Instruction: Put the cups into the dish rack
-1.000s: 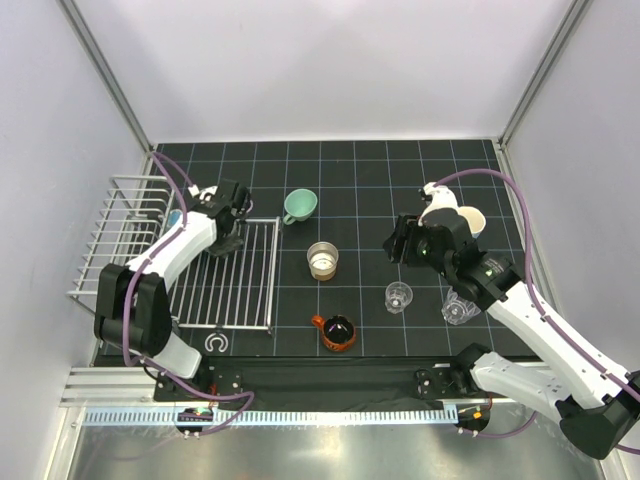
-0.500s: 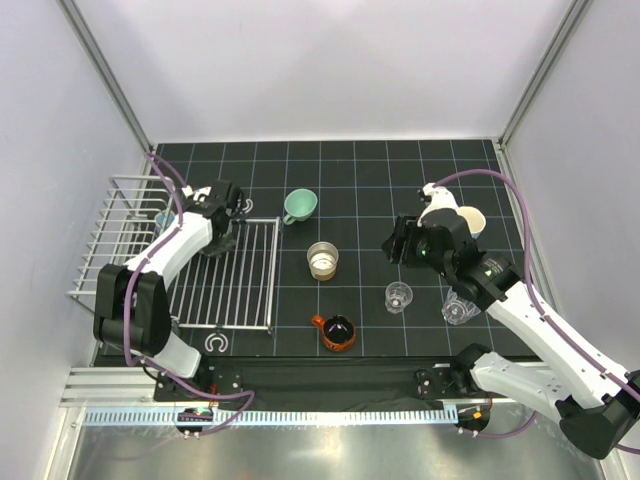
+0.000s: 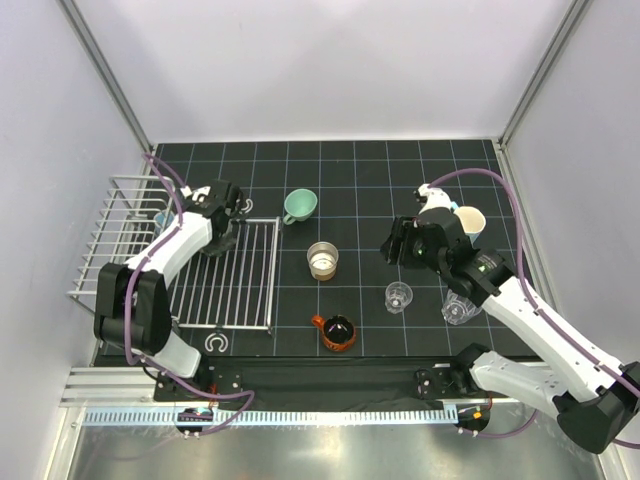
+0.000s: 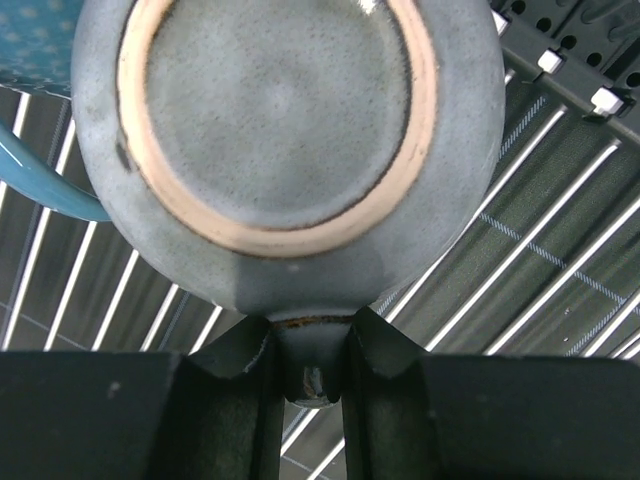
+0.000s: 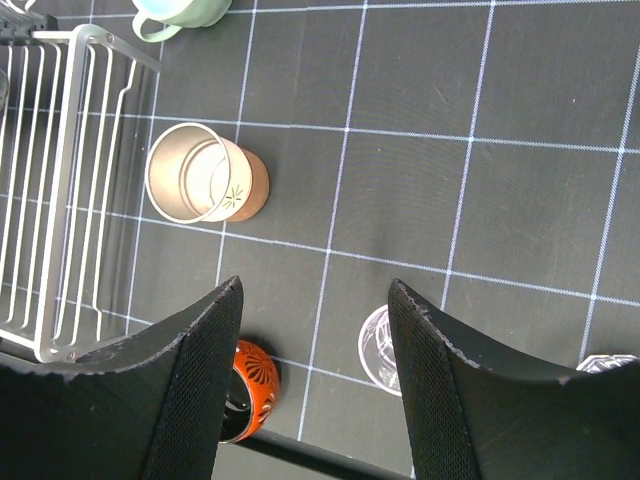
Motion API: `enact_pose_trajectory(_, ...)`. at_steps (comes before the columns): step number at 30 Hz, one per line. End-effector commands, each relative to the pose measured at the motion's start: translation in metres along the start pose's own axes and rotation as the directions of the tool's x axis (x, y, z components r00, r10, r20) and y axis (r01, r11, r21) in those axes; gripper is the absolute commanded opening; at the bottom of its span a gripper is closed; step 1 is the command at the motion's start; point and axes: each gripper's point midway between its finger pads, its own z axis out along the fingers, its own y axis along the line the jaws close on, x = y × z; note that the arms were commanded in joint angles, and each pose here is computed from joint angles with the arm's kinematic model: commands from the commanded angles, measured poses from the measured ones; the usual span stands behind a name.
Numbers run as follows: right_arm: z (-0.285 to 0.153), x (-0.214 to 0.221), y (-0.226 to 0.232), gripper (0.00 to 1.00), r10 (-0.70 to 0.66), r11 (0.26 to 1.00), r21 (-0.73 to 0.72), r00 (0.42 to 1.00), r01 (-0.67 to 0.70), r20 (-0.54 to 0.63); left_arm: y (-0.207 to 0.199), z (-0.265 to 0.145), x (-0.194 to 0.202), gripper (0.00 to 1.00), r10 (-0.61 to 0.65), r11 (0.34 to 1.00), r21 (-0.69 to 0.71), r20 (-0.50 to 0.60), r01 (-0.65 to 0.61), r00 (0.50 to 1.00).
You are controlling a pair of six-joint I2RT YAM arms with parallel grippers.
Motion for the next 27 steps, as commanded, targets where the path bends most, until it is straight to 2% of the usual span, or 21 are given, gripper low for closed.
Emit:
enact_pose_trajectory(1,-0.004,-0.009,0.007,0.61,0.014,1.0,-0.016,1.0,-0.013,0.014,-0.003,0.004,0.001,0.24,-0.023,1.0,0.005,-0.015,0.023,1.0)
enact_pose_trajectory(5,-0.003,-0.01,0.008,0.61,0.014,1.0,-0.017,1.0,-0.014,0.015,-0.003,0.003,0.004,0.37,-0.026,1.0,0.011,-0.027,0.026,0.999)
enact_pose_trajectory(11,0.0,-0.011,0.01,0.61,0.009,1.0,-0.021,1.0,-0.009,0.013,-0.004,0.001,0.004,0.41,-0.033,0.999,0.015,-0.036,0.034,0.999)
enact_pose_trajectory(14,0.0,-0.014,0.003,0.61,0.031,0.999,0.025,0.999,-0.032,0.024,-0.007,-0.01,0.006,0.51,-0.022,0.999,0.047,-0.069,0.025,0.997)
enact_pose_trajectory(15,-0.001,-0.016,-0.001,0.61,0.043,0.998,0.051,0.999,-0.044,0.032,-0.007,-0.014,0.003,0.56,-0.023,0.998,0.049,-0.068,0.026,0.997)
enact_pose_trajectory(16,-0.006,-0.026,-0.002,0.61,0.068,0.995,0.074,0.996,-0.072,0.055,-0.009,-0.018,0.003,0.68,-0.025,0.998,0.062,-0.08,0.03,0.996)
enact_pose_trajectory(18,-0.005,-0.027,-0.015,0.61,0.095,0.98,0.172,0.995,-0.1,0.035,-0.009,-0.031,-0.003,0.8,-0.037,0.996,0.075,-0.08,0.043,0.996)
enact_pose_trajectory(19,-0.007,-0.034,-0.021,0.61,0.094,0.972,0.212,0.994,-0.102,0.049,-0.01,-0.035,-0.005,0.89,-0.044,0.995,0.086,-0.077,0.05,0.996)
enact_pose_trajectory(20,-0.011,-0.05,-0.023,0.61,0.11,0.966,0.227,0.991,-0.125,0.074,-0.011,-0.041,-0.006,0.93,-0.048,0.993,0.107,-0.078,0.056,0.996)
enact_pose_trajectory(22,-0.008,-0.053,-0.034,0.61,0.099,0.953,0.285,0.994,-0.106,0.038,-0.011,-0.055,-0.013,1.0,-0.064,0.988,0.135,-0.065,0.072,0.996)
enact_pose_trajectory(23,-0.011,-0.067,-0.041,0.61,0.121,0.942,0.307,0.991,-0.134,0.062,-0.012,-0.06,-0.013,1.0,-0.067,0.985,0.151,-0.067,0.077,0.995)
enact_pose_trajectory(26,-0.008,-0.072,-0.065,0.61,0.187,0.911,0.37,0.982,-0.183,0.025,-0.017,-0.083,-0.015,1.0,-0.069,0.97,0.227,-0.086,0.087,0.994)
enact_pose_trajectory(27,-0.009,-0.077,-0.092,0.6,0.255,0.874,0.416,0.966,-0.252,0.048,-0.02,-0.091,-0.015,1.0,-0.066,0.963,0.255,-0.098,0.089,0.993)
